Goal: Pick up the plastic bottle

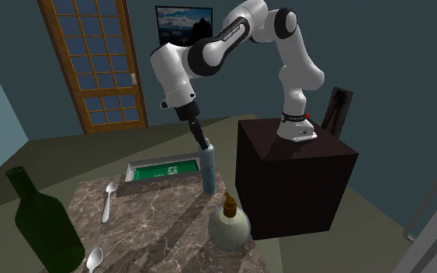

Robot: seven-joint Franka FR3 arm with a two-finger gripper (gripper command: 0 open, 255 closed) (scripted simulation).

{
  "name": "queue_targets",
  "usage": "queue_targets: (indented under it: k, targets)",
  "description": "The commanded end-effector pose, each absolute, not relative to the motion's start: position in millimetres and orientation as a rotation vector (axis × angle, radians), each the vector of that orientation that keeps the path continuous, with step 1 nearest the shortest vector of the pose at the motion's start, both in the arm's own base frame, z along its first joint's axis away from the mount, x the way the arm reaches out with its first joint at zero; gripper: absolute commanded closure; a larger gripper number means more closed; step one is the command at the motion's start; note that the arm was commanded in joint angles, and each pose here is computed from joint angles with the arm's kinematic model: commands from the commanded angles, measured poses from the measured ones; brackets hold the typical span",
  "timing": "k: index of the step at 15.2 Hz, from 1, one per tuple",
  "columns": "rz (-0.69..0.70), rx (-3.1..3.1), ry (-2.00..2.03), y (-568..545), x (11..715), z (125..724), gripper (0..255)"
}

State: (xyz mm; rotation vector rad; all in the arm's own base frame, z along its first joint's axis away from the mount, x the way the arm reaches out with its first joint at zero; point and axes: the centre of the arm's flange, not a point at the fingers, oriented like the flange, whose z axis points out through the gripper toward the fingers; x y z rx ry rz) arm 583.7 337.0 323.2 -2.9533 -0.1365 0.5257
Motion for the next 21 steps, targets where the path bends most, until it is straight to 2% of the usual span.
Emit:
queue_targets:
  k: [1,7,8,17,21]
  targets:
    - [0.526,-2.953,-0.137,337.2,585.4,311.4,0]
    - [0.526,-2.953,-0.137,337.2,585.3,287.2,0]
    - [0.526,-2.953,-0.137,337.2,586.1,287.0,255]
    - [0.526,-2.953,-0.137,337.2,585.4,287.2,255]
    - [0.526,-2.953,-0.137,337.2,585.3,308.3,255]
